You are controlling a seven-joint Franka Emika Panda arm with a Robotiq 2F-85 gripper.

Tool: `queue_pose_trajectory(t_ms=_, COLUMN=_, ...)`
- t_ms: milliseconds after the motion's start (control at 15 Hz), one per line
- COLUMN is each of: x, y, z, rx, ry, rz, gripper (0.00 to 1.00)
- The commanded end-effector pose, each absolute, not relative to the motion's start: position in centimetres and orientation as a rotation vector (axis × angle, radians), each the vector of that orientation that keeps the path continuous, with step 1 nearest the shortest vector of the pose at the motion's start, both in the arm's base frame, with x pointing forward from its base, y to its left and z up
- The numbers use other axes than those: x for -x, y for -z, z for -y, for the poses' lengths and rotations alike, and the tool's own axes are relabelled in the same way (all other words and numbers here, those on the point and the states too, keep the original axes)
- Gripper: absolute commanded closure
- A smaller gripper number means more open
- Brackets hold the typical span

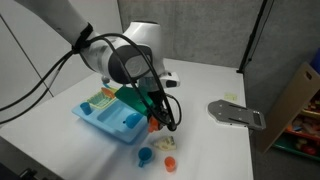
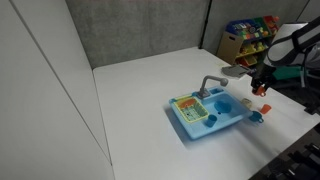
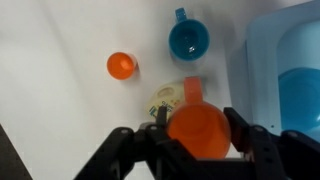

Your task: Pick up the orange mug and put it in the sink

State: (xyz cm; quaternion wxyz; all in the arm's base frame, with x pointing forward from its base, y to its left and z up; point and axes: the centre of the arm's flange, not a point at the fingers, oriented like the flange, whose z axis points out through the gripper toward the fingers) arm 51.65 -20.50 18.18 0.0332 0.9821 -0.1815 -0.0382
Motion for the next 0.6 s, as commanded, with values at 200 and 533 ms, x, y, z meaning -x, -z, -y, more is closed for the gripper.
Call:
queue_pose_trajectory(t_ms=200, x=-51.8, y=-18.6, z=18.5, rx=-3.047, ry=0.067, rz=0.476, gripper=0.66)
queue_pose_trajectory(t_ms=533, x=-52.0, y=-18.9, z=15.3, rx=-3.075, ry=0.024, rz=0.366, gripper=0.66)
